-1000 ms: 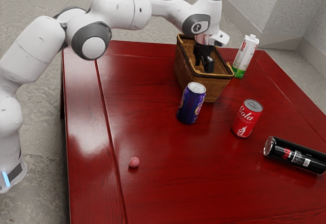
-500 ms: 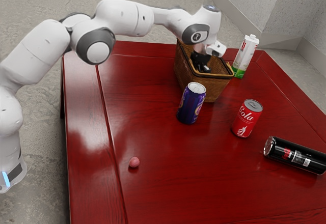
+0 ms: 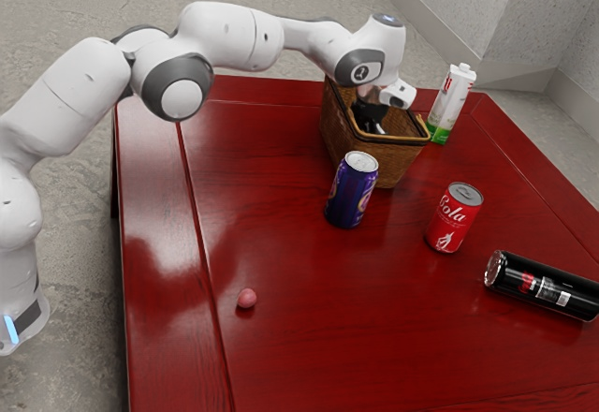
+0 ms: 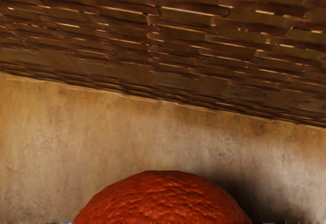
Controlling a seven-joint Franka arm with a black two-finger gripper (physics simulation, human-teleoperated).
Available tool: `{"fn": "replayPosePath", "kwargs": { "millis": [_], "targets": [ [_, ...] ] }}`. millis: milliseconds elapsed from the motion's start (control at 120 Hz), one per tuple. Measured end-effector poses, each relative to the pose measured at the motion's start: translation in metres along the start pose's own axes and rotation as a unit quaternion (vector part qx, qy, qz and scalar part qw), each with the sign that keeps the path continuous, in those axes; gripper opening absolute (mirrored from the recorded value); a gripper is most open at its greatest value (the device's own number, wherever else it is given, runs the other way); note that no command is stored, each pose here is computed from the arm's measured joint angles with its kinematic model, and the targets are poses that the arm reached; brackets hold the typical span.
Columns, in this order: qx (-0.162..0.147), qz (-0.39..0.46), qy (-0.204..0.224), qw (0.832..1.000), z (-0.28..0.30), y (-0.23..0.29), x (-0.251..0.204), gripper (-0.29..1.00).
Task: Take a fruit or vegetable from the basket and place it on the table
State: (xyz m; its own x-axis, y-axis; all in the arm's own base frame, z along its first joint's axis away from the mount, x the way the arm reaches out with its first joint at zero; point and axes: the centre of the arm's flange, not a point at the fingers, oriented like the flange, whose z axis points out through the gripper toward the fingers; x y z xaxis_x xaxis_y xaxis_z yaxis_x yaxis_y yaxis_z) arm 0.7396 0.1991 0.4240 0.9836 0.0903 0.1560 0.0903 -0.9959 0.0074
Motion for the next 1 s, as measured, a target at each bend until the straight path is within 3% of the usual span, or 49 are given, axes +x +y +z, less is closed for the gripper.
{"fn": "replayPosePath", "kwargs": {
  "millis": [275,483,608,700,833,1000],
  "targets": [
    [0.006,0.002,0.003,1.0,-0.056,0.008,-0.007,0.36],
    [0.022,0.022,0.038,0.999,-0.158,0.039,-0.014,0.35],
    [0.06,0.037,0.047,0.996,-0.237,0.076,-0.045,0.36],
    [0.066,0.018,0.018,0.998,-0.279,0.067,-0.121,0.37],
    [0.055,-0.039,-0.04,0.997,-0.254,0.012,-0.203,0.37],
    [0.041,-0.033,-0.078,0.996,-0.166,0.028,-0.234,0.35]
  ]
}}
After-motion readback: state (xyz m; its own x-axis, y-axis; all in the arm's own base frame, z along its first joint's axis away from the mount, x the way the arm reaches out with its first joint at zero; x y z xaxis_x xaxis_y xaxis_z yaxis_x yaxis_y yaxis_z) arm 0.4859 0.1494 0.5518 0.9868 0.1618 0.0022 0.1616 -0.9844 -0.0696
